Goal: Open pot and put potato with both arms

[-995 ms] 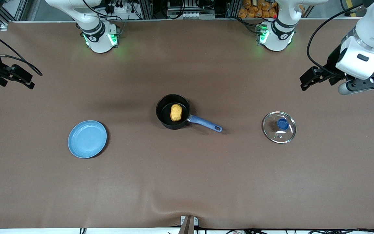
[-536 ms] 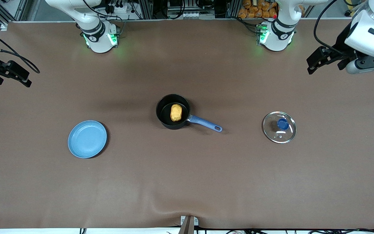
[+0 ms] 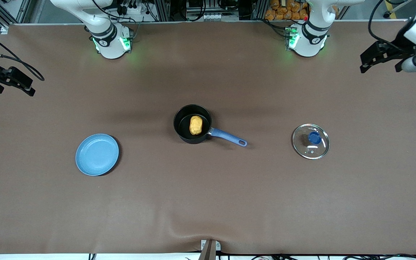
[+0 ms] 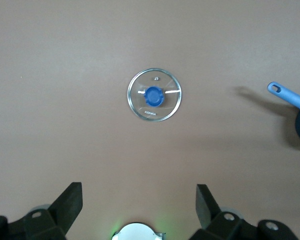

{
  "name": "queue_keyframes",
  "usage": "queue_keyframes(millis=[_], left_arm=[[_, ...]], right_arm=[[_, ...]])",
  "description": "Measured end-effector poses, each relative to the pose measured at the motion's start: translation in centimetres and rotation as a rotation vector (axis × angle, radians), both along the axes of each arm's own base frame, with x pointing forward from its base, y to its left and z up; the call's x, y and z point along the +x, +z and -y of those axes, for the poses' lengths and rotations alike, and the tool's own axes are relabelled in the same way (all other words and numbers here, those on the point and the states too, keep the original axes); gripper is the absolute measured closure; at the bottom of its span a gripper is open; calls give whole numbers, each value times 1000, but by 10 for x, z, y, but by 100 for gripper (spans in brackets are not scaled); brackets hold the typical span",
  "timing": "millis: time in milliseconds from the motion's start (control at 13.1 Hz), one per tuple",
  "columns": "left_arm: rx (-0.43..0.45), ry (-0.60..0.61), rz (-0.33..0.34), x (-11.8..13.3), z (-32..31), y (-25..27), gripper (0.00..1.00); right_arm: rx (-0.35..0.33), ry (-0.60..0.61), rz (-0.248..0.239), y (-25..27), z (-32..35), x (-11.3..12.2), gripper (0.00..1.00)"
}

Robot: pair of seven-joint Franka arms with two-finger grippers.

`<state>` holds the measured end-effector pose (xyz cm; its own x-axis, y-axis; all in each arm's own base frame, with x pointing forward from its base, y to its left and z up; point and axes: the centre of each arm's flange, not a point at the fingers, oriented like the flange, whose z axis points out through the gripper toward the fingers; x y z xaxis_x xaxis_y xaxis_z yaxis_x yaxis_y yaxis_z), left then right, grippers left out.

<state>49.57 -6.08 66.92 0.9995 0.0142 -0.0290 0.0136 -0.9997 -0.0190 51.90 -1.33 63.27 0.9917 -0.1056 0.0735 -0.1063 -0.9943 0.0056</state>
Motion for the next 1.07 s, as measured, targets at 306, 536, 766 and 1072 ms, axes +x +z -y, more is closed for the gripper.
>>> queue_keyframes(millis=[306, 536, 766, 1072], left_arm=[[1, -3, -12, -3, -2, -5, 0], [1, 0, -12, -3, -3, -5, 0], [1, 2, -5, -3, -3, -3, 0], [0, -2, 2, -2, -1, 0, 0]], right_arm=[[0, -2, -7, -1, 2, -1, 0], [0, -6, -8, -1, 4, -1, 0], [1, -15, -10, -1, 10, -1, 0], [1, -16, -10, -1, 10, -1, 0]])
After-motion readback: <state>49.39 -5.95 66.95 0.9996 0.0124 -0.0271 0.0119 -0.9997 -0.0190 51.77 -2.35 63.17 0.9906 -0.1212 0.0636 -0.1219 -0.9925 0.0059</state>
